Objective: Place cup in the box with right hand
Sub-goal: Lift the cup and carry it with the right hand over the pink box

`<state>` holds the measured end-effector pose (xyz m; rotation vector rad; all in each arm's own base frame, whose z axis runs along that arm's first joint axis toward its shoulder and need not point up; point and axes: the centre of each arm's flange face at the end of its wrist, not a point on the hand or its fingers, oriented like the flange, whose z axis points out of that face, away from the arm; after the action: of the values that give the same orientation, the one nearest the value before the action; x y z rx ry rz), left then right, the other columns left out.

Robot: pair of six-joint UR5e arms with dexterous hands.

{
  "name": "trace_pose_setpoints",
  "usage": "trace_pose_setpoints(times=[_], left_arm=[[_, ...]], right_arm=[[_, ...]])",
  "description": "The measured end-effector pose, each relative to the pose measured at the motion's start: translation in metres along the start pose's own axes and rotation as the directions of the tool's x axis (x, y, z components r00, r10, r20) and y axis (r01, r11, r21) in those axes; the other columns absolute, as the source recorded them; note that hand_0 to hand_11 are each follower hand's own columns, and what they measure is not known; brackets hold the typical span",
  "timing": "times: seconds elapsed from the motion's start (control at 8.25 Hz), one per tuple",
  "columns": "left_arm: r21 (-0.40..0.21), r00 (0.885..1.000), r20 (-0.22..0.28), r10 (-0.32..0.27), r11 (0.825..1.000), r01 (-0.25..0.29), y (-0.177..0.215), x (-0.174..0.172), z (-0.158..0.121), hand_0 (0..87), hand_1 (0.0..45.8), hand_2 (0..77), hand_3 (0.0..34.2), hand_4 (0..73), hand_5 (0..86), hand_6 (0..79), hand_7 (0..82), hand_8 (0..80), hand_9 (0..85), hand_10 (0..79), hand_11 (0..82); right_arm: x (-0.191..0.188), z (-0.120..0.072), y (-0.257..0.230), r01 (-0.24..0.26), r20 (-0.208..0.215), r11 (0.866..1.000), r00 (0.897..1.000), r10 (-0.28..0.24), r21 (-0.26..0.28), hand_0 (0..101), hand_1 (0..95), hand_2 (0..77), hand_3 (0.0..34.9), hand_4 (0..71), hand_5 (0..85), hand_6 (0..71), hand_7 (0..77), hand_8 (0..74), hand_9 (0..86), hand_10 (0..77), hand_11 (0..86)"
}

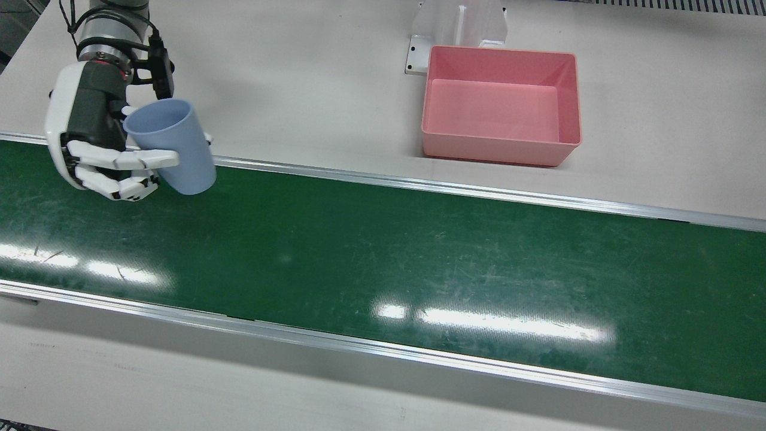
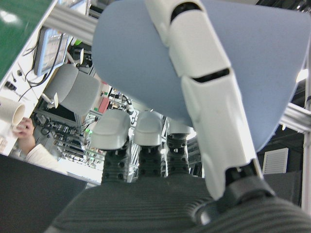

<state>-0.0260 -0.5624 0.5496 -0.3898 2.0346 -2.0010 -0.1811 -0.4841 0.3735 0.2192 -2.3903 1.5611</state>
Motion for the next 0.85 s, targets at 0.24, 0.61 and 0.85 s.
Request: trace_pose_setpoints(times=[0.24,0.61,0.85], left_arm=[[0.0,1.0,0.0,0.0,1.0,0.0,0.0,0.0,0.0,0.0,0.5,0.0,0.0,1.1,0.0,0.0,0.0,0.0,0.0,0.0,0.0],[0.0,1.0,0.0,0.0,1.0,0.0,0.0,0.0,0.0,0.0,0.5,0.5,0.0,1.1,0.0,0.0,0.0,0.0,0.0,0.0,0.0],[0.0,1.0,0.0,0.0,1.0,0.0,0.0,0.0,0.0,0.0,0.5,0.5,0.0,1.1,0.0,0.0,0.0,0.0,0.0,0.0,0.0]], right_arm=[[0.051,-0.018,0.079,-0.048,-0.051,0.994,0.998,0.043,-0.094,80,9.8,17.5,0.0,47.5,18.0,58.9,70.4,70.4,70.4,70.4,70.4],[0.138,-0.043,0.207,-0.059,-0.143,0.966,0.989,0.023,-0.252,80,9.8,17.5,0.0,47.5,18.0,58.9,70.4,70.4,70.4,70.4,70.4],[0.186,-0.086,0.265,-0.069,-0.209,0.951,0.978,0.005,-0.3,80,9.8,18.5,0.0,47.5,17.5,58.9,70.4,70.4,70.4,70.4,70.4]])
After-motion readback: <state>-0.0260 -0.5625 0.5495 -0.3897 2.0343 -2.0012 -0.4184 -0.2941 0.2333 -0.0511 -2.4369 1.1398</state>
